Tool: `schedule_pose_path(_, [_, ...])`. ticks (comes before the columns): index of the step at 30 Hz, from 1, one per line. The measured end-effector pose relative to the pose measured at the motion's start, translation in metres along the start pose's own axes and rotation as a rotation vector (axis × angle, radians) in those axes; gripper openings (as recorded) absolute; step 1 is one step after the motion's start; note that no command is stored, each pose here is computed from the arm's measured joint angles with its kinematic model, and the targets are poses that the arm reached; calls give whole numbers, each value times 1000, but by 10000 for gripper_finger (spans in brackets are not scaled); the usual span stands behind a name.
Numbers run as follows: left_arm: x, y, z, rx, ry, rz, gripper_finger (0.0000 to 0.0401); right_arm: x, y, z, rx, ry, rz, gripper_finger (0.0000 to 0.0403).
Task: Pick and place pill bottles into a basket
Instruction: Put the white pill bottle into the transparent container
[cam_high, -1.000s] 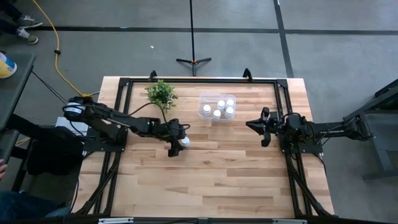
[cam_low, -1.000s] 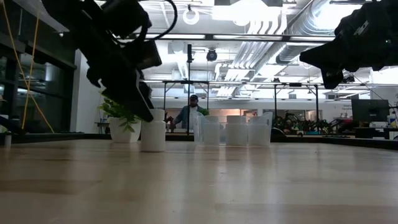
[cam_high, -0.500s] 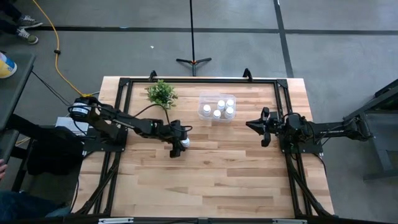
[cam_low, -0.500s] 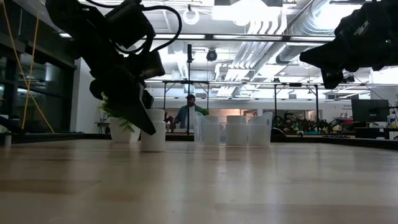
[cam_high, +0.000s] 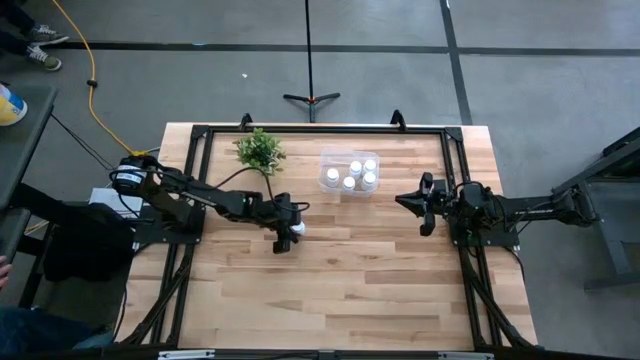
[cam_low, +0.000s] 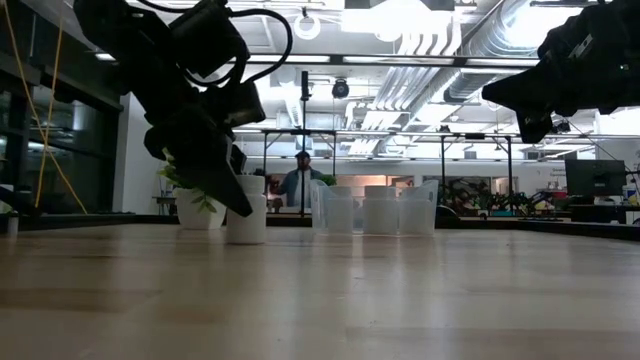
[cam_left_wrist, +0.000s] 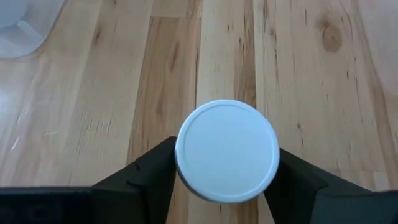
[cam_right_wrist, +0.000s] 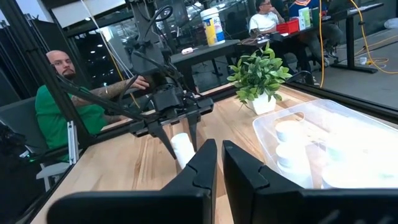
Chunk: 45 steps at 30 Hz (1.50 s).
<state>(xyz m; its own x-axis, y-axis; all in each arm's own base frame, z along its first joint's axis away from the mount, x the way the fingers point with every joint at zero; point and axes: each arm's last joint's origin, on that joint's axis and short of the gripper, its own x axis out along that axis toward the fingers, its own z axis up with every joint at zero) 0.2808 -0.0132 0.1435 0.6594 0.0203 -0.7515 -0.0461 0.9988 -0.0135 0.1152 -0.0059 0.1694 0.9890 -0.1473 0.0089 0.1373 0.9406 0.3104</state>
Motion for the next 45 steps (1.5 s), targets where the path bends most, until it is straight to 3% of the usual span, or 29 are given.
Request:
schedule_pose_path(6, [-2,-1,10,-2,-27,-3,218,0,0,0,0,1,-1,16])
schedule_pose_path(16, [-13,-2,53,-6,-135,26,228,0,0,0,0,2,-1,16])
schedule_pose_path(29, [-31,-2,91,10,-148,79,222,0,0,0,2,2,-1,16])
schedule_pose_path(45, [-54,49,129,-128,-235,158,220,0,0,0,3,-5,-16,16])
